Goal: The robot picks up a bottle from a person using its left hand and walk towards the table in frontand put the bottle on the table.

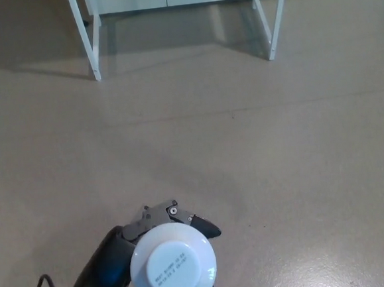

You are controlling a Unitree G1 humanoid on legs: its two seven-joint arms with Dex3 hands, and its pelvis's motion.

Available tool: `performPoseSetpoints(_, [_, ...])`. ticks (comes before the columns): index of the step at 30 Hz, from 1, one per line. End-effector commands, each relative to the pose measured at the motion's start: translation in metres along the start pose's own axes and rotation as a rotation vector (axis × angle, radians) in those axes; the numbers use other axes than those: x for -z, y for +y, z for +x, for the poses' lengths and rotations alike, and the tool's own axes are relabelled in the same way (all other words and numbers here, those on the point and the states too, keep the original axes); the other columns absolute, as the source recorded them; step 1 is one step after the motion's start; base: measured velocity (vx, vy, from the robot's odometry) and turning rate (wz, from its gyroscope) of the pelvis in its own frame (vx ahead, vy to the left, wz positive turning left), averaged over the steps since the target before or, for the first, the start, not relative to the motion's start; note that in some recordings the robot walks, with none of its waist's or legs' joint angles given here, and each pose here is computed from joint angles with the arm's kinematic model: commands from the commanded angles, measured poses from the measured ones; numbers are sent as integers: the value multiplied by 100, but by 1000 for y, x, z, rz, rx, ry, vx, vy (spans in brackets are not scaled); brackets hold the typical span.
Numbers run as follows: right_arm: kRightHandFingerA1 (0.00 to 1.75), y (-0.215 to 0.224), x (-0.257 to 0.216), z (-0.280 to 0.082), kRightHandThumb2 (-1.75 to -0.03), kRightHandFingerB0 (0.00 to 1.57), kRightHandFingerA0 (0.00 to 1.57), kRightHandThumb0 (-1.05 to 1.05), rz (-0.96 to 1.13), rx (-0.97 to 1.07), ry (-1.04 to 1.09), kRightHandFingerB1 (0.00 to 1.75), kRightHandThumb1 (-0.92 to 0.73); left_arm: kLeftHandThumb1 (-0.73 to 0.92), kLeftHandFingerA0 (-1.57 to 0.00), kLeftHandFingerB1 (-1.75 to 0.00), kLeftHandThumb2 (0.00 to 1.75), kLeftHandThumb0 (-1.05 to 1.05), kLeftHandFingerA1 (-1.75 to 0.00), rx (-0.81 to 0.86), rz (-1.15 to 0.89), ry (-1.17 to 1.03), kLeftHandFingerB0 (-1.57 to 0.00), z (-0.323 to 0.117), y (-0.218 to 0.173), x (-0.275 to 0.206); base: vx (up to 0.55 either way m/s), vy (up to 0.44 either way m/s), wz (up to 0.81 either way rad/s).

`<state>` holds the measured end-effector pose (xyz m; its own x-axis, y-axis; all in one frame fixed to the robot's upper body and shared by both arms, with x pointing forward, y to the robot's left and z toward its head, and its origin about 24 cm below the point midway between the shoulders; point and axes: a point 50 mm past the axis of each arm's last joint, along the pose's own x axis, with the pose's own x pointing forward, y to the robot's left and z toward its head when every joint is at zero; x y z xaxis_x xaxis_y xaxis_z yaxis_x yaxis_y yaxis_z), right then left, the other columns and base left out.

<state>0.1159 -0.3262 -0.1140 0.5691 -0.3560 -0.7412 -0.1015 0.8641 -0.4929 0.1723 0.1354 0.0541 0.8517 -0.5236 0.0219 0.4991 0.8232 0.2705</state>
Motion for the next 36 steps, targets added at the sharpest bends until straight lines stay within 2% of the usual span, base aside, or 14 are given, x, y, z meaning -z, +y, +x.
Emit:
performPoseSetpoints(1, [50, -6, 5, -2, -58, 56, 74, -36, -6, 18, 19, 42, -63, 81, -86, -99, 72, -12, -144, -19, 19, -28, -72, -2, 1, -4, 0, 0, 0])
performPoseSetpoints(5, [51, -5, 6, -2, -57, 56, 75, -36, -4, 21, 20, 42, -62, 80, -87, -97, 72, -13, -142, -21, 30, -27, -73, -3, 1, -4, 0, 0, 0])
performPoseSetpoints(16, [50, -5, 1, 0, -58, 55, 73, -39, -25, 0, 17, 42, -63, 80, -90, -104, 72, -12, -139, -30, 35, -40, -72, -1, 5, -4, 0, 0, 0])
performPoseSetpoints(36, [49, -5, 5, -1, -58, 56, 70, -37, -23, -14, 36, 42, -65, 79, -90, -96, 70, -13, -135, -24, 65, -33, -74, -1, 5, -6, 0, 0, 0])
